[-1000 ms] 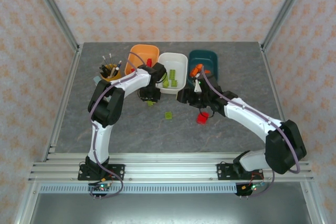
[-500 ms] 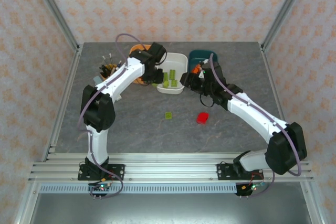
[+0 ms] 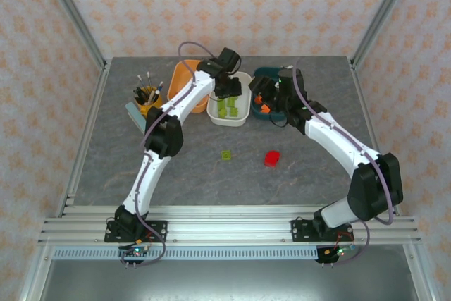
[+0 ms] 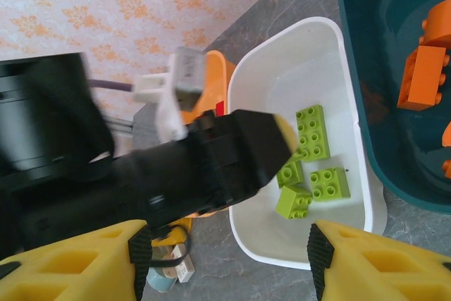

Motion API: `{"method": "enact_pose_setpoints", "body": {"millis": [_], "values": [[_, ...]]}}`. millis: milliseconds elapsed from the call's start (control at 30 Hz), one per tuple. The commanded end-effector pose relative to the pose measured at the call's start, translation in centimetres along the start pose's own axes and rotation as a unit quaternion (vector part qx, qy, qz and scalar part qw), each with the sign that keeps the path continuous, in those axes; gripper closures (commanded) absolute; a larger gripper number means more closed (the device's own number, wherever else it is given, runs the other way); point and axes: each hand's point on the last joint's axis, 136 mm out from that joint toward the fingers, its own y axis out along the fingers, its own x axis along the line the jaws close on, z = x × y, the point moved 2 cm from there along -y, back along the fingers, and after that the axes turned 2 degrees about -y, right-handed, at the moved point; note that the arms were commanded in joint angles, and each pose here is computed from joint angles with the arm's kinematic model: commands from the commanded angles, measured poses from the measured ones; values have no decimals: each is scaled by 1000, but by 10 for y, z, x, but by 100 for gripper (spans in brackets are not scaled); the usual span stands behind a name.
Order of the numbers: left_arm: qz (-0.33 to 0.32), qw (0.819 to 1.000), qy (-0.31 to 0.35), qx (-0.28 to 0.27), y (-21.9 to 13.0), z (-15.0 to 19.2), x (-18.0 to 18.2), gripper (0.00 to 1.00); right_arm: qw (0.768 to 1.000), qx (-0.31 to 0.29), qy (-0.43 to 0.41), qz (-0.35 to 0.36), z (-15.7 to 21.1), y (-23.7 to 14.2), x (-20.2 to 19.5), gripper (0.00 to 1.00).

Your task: Sort the legos into containers by color

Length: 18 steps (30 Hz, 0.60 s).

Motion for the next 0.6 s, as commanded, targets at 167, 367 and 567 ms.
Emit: {"method": "enact_pose_setpoints", "body": {"millis": [167, 367, 567], "values": [[45, 998, -27, 19, 24, 6, -19, 67, 1000, -7, -6, 13, -5, -12, 2, 38], [41, 999, -23, 22, 23, 9, -20, 50, 1000, 4, -10, 28, 0, -11, -5, 37], [47, 999, -23, -1, -4, 0, -28, 42, 998, 13, -26, 59, 5, -18, -17, 37]]}}
